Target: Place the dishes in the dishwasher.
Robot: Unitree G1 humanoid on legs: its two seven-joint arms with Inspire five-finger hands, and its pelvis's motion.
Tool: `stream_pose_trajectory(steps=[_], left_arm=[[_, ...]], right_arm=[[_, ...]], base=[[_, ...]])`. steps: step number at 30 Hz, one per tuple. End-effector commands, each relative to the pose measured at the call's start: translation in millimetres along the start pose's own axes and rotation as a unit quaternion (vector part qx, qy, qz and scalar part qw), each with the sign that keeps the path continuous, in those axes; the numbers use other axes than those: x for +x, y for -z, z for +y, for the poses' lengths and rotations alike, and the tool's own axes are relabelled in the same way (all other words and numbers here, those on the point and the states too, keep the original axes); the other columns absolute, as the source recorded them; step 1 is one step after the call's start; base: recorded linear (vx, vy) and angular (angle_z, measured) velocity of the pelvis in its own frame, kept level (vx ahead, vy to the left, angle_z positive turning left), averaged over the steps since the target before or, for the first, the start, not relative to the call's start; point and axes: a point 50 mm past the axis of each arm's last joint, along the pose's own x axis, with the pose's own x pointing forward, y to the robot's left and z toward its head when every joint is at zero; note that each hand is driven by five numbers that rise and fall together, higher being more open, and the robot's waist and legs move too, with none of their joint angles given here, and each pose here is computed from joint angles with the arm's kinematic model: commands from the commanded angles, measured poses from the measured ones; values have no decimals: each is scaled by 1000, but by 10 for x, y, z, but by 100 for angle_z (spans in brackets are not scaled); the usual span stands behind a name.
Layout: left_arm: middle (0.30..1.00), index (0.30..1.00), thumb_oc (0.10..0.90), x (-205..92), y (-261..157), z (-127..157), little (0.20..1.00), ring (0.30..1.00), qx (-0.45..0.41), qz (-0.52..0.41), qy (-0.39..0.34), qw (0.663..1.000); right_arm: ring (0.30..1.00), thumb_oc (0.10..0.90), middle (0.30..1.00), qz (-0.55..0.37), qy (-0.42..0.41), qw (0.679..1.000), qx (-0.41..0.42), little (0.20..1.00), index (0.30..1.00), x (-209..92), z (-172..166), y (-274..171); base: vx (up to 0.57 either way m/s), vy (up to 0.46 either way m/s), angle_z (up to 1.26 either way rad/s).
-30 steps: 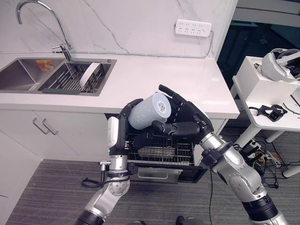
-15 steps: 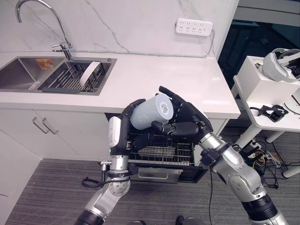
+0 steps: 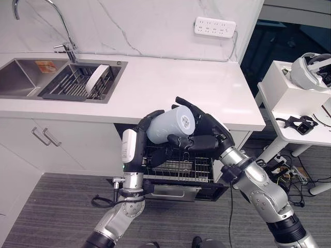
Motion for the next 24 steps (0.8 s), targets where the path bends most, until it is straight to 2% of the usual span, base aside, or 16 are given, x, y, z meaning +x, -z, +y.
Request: stream_pose_trajectory(steps=[1,8,9,10,11,12,24], left_arm=[[300,300,400,389,-503,87,300,300,-41,-185,-32,981],[300,300,400,386,-533,87,300,300,-39,-195,-29,980],[300,300,400,386,-537,86,300,300,-39,-197,-29,979],[300,300,400,386,-540,87,300,300,-39,-198,-29,979],[300,300,400,388,-543,89,300,300,-41,-196,-29,979],[300,300,400,390,-545,87,300,300,-42,-196,-30,979],[300,300,400,402,-584,78,300,300,-49,-201,-28,978]], right_arm=[[900,800,900,-117,-69,990,-31,900,900,194,218,-499],[900,800,900,-114,-69,991,-30,900,900,190,214,-494],[853,769,853,-115,-70,991,-30,853,853,190,215,-498],[742,695,742,-115,-70,990,-31,742,742,189,214,-499],[432,488,432,-118,-70,990,-32,432,432,187,219,-505],[300,400,300,-119,-70,990,-33,300,300,188,222,-508],[300,400,300,-146,-58,987,-38,300,300,193,236,-557]], base=[[0,0,0],[0,0,0],[0,0,0],[0,0,0],[0,0,0],[0,0,0],[0,0,0]])
